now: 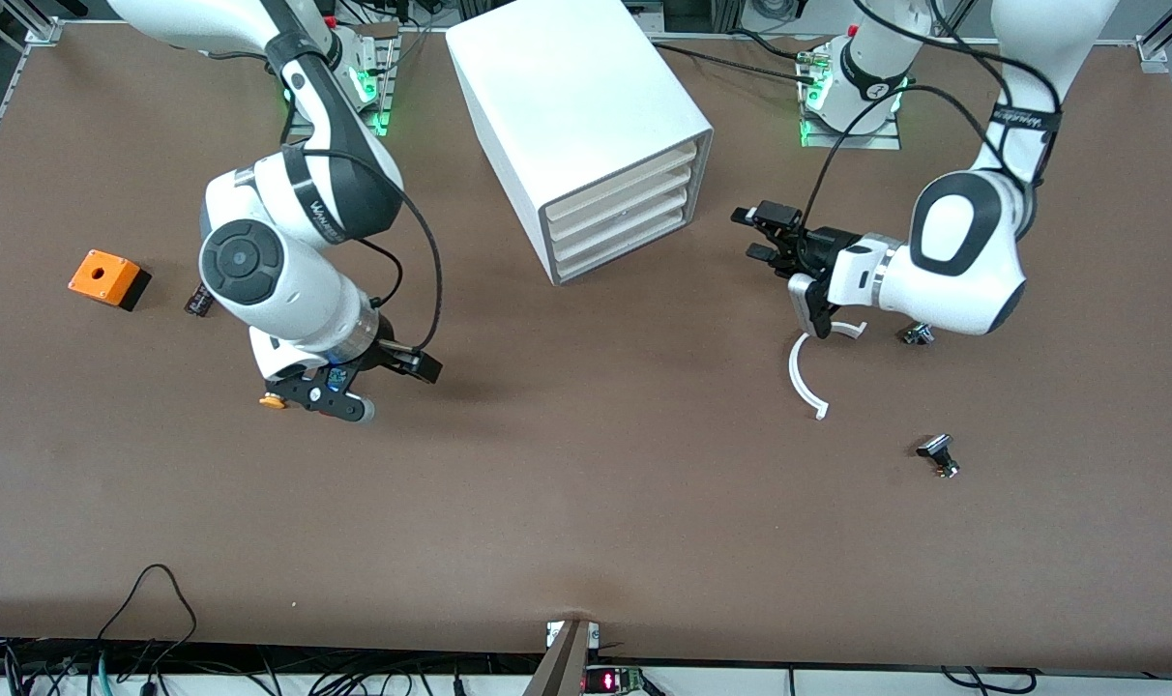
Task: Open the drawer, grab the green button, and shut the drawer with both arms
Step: 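Grasp the handle of a cabinet drawer with the left gripper, then pull the drawer out of the cabinet with the left gripper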
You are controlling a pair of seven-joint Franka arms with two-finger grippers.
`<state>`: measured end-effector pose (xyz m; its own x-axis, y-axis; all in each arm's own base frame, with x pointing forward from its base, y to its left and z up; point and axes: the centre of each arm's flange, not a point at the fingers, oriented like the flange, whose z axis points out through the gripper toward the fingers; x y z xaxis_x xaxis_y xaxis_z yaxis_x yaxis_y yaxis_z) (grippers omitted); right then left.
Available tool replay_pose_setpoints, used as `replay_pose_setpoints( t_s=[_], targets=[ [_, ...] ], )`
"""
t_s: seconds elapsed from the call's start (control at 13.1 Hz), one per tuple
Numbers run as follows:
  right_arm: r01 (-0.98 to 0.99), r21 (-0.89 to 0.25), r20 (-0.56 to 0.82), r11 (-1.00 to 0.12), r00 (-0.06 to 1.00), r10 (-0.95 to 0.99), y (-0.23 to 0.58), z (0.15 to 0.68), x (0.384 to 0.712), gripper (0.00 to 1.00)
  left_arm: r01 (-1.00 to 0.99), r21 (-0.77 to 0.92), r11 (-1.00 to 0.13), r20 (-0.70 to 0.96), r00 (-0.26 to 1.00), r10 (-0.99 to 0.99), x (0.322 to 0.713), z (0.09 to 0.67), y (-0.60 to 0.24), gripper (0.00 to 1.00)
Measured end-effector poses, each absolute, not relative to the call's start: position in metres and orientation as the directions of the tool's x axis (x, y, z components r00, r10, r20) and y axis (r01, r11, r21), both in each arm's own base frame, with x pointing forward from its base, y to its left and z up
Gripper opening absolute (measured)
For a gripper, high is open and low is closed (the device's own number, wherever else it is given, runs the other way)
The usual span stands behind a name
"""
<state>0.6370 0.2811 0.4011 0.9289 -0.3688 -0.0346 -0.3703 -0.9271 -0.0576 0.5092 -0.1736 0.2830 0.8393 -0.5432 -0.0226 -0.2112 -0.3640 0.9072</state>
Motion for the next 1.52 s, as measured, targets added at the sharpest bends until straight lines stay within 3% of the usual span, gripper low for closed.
replay_pose_setpoints(
  t_s=[0.3,0.38,0.76,1.52],
  targets=[
    [-0.473,-0.067,-0.035,-0.879,0.881,-0.471,0.315,0.398,0.634,1.00,-0.185,0.968,-0.172,0.089,0.887,-0.454,0.485,0.198,-0.188,0.68],
    [-0.494,-0.070,-0.036,-0.867,0.870,-0.493,0.325,0.396,0.632,1.00,-0.179,0.971,-0.161,0.089,0.887,-0.453,0.477,0.183,-0.192,0.60],
    [-0.601,-0.088,-0.044,-0.794,0.799,-0.600,0.378,0.391,0.625,1.00,-0.123,0.983,-0.137,0.044,0.880,-0.474,0.449,0.152,-0.233,0.52],
    [-0.683,-0.100,-0.060,-0.724,0.730,-0.680,0.432,0.373,0.617,1.00,-0.092,0.976,-0.196,-0.023,0.856,-0.517,0.411,0.125,-0.253,0.48]
  ],
)
